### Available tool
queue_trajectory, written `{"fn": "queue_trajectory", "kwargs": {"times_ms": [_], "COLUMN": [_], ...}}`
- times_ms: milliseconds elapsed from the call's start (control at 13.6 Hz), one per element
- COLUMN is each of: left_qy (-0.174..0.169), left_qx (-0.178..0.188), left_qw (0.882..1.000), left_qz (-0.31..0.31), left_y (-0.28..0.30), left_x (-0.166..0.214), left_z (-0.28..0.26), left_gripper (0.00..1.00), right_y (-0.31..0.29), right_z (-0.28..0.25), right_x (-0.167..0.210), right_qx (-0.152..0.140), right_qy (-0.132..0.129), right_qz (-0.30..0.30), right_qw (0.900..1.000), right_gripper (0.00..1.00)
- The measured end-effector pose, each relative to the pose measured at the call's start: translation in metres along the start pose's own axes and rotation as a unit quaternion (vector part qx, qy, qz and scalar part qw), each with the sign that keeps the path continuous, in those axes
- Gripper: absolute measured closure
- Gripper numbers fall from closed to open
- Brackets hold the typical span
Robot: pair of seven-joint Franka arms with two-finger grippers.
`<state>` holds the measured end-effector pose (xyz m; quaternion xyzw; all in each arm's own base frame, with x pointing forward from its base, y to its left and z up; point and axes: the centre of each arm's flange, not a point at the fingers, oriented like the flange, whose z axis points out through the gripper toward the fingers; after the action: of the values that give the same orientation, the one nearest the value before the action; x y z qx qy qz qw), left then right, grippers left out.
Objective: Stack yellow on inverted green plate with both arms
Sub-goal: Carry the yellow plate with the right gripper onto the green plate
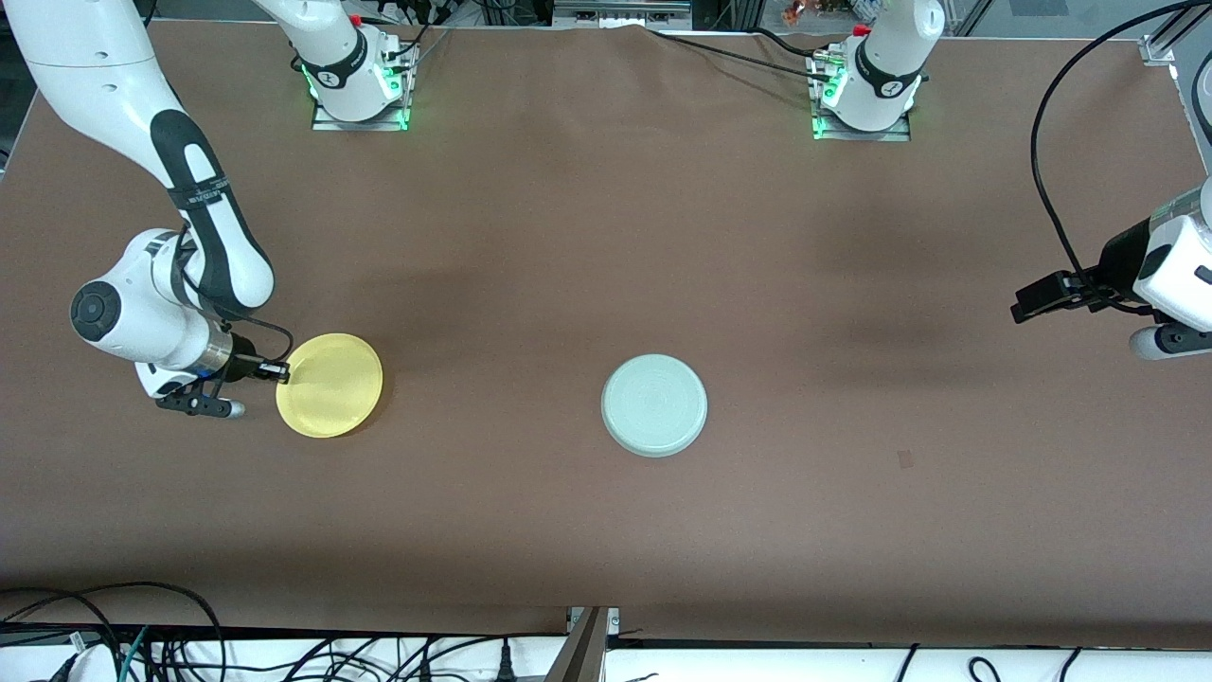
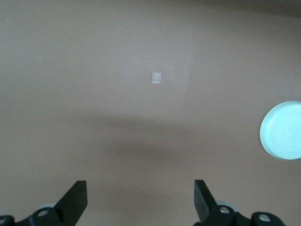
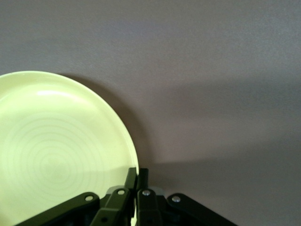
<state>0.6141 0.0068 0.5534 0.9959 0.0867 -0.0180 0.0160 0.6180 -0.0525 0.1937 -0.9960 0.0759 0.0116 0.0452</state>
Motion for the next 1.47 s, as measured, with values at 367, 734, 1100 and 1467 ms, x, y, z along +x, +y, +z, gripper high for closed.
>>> {"fn": "queue_trajectory", "kwargs": {"times_ms": [367,734,1100,1467], "left_qy": [0.000,0.000,0.000,0.000], "left_qx": [0.000,0.000,0.000,0.000], "left_qw": [1.000,1.000,1.000,1.000], "left_qz": [0.000,0.000,0.000,0.000], "left_y": [0.000,0.000,0.000,0.000], "left_x": [0.000,0.000,0.000,0.000], "left_z": [0.000,0.000,0.000,0.000], "left_gripper": [0.00,0.00,0.00,0.00], "right_y": [-0.065,-0.240,-0.434,-0.506], "right_z": [-0.042,-0.083,-0.055,0.026], "right_x": [0.013,-0.010,-0.068,-0.097], "right_qx": [0.035,0.082,0.118,0.171], "right_qy": [-0.035,-0.046,-0.025,0.034], "right_qz": [0.020,0.033,0.008,-0.002], "right_qw": [0.999,0.995,0.993,0.985], "right_gripper": [0.97,0.97,0.97,0.97]}}
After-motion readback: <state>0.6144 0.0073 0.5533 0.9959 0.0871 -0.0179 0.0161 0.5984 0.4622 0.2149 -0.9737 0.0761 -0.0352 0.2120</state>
